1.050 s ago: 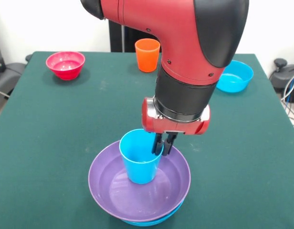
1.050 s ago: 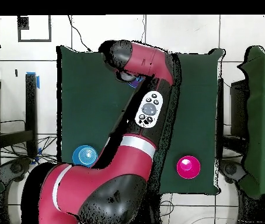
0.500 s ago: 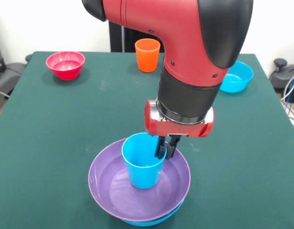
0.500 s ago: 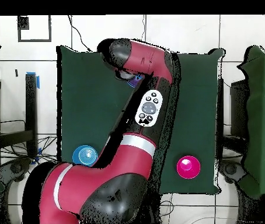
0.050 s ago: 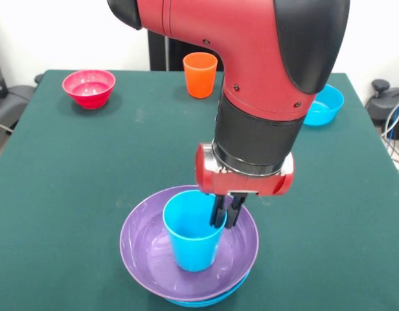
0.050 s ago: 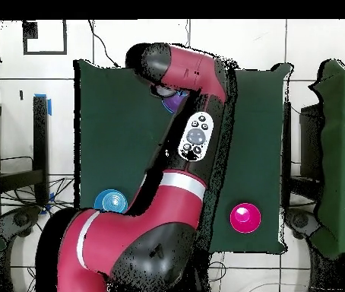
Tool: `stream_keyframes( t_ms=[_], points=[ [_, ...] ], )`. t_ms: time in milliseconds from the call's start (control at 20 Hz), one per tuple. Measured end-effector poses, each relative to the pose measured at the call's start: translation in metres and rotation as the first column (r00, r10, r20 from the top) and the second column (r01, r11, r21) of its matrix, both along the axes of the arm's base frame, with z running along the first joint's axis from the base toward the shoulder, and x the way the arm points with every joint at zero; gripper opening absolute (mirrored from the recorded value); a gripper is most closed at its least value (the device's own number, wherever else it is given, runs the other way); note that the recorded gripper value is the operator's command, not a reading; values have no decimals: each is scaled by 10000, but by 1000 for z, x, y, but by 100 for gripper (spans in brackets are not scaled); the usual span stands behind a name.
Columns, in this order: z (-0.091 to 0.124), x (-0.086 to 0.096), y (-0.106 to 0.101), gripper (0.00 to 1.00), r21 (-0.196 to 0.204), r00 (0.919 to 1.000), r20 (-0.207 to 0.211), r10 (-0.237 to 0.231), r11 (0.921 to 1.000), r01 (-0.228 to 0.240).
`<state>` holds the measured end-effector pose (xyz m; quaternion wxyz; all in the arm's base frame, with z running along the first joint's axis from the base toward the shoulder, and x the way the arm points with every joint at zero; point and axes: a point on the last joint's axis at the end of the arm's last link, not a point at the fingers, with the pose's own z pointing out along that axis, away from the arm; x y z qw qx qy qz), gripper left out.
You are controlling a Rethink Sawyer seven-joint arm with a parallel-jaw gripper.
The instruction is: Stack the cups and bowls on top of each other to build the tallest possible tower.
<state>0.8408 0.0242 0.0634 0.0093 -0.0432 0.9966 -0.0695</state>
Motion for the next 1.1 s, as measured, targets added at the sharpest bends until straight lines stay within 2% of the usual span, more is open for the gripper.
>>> stream_keyframes(
  t_ms=[200, 1100],
  points=[
    [-1, 7, -4, 0, -12, 9999, 142, 44, 10000, -44],
    [9, 7, -7, 0, -11, 9998, 208, -29, 10000, 29]
  ],
)
